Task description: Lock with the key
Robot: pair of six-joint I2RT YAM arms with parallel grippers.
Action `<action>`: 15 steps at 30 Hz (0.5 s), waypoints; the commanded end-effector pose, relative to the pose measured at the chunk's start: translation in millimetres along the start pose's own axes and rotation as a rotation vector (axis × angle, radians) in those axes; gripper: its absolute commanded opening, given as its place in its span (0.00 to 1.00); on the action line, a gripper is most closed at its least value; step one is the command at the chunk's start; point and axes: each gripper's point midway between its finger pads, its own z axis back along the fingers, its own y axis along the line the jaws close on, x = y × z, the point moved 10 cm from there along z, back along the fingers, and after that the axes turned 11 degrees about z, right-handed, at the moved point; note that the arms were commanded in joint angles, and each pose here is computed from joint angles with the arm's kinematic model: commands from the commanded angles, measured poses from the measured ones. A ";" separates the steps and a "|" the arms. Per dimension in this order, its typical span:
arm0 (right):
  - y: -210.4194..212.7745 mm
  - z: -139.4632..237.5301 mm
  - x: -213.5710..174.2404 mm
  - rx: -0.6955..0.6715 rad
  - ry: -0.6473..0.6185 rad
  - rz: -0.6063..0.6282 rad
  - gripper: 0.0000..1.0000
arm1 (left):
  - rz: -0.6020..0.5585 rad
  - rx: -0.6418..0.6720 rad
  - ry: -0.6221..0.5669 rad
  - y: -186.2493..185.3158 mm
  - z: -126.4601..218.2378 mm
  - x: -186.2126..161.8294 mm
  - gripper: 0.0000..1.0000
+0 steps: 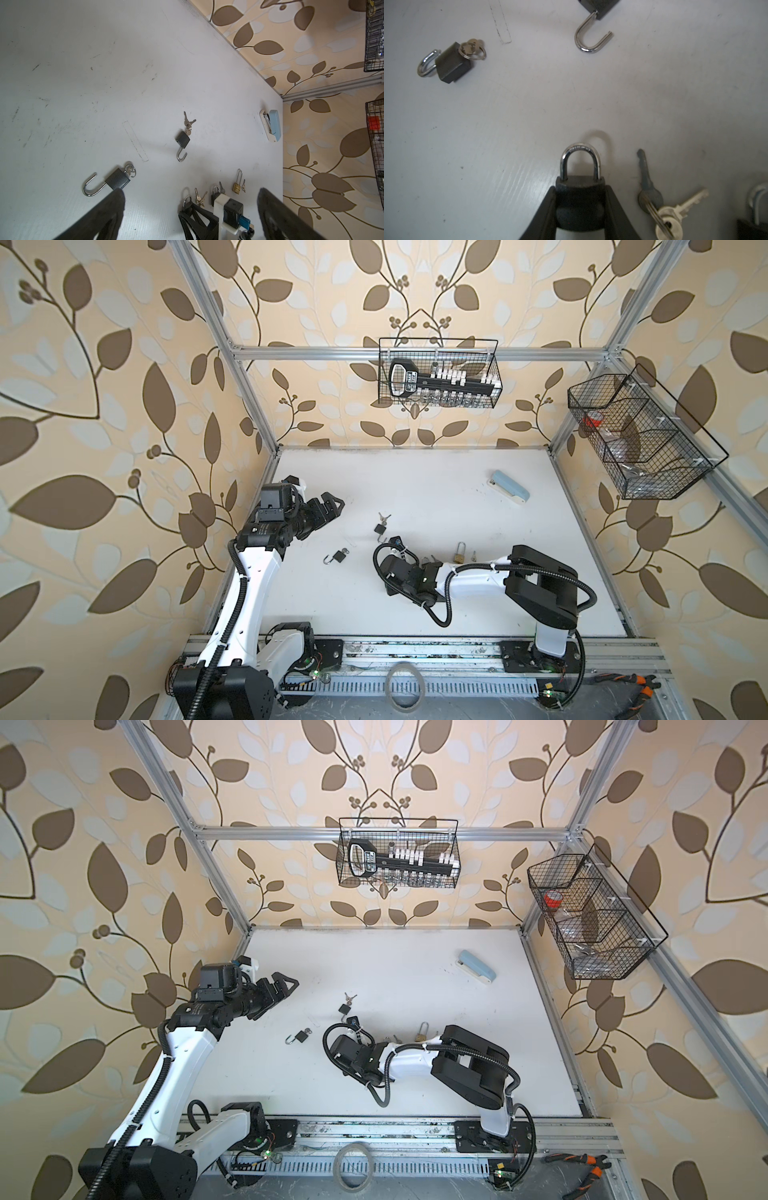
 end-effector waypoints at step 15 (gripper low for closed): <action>-4.3 -6.2 -6.4 -0.045 0.021 0.002 0.39 | 0.027 0.029 0.001 7.9 -10.6 2.0 0.99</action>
